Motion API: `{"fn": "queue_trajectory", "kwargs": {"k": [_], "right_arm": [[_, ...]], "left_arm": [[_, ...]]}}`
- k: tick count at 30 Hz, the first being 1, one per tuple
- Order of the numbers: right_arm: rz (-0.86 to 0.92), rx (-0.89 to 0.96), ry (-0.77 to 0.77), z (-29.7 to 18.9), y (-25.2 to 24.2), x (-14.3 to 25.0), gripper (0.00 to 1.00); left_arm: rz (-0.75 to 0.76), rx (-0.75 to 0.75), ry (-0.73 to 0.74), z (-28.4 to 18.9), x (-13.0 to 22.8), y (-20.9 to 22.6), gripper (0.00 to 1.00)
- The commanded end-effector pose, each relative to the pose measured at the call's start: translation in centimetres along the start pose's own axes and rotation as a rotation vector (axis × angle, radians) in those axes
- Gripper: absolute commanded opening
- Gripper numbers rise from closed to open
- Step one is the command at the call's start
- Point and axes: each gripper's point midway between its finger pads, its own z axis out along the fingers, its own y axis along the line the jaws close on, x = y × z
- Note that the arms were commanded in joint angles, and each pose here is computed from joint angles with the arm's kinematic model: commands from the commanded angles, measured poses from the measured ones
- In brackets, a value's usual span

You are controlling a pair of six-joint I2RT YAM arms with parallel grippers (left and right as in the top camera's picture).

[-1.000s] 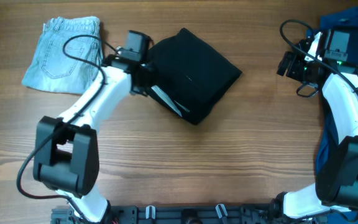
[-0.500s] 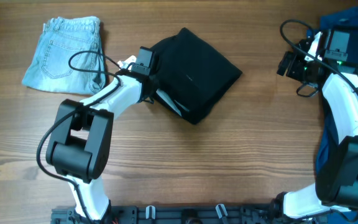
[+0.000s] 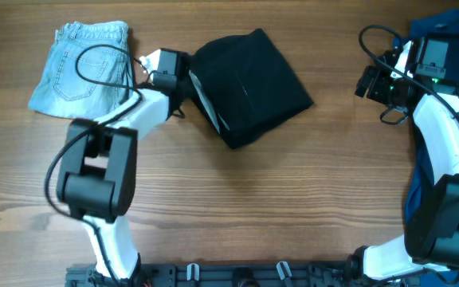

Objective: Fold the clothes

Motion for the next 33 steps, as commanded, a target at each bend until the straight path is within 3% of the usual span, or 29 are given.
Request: {"fn": "queue_trajectory", "kwargs": {"k": [1,5,7,9,10,13,19,24,33], "right_arm": [[0.003,0.002,0.015,0.5,-0.2,0.3,1.00],[0.002,0.002,0.015,0.5,-0.2,0.3,0.99],[0.003,0.002,0.015,0.5,-0.2,0.3,0.99],[0.002,0.002,0.015,0.5,-0.2,0.3,1.00],[0.003,0.002,0.015,0.5,-0.2,0.3,1.00],[0.002,0.002,0.015,0.5,-0.2,0.3,1.00],[0.003,0.002,0.015,0.5,-0.2,0.3,0.99],[0.003,0.002,0.015,0.5,-0.2,0.3,1.00],[0.002,0.002,0.015,0.5,-0.2,0.3,0.99]], "left_arm": [[-0.026,0.234,-0.009,-7.2,-3.2,-6.0,0.04],[-0.063,0.273,0.192,-8.3,2.0,-7.6,0.09],[-0.020,0.257,0.260,-8.2,4.8,-8.2,0.18],[0.024,0.249,0.301,-8.0,7.3,-9.0,0.29],[0.049,0.239,0.319,-7.8,8.6,-9.4,0.43],[0.073,0.194,0.338,-7.3,10.7,-9.5,0.57],[0.042,0.060,0.229,-5.9,10.1,-7.9,0.66],[0.015,0.048,0.229,-5.6,10.2,-7.7,0.66],[0.038,-0.037,0.261,-3.0,12.2,-5.9,0.78]]}}
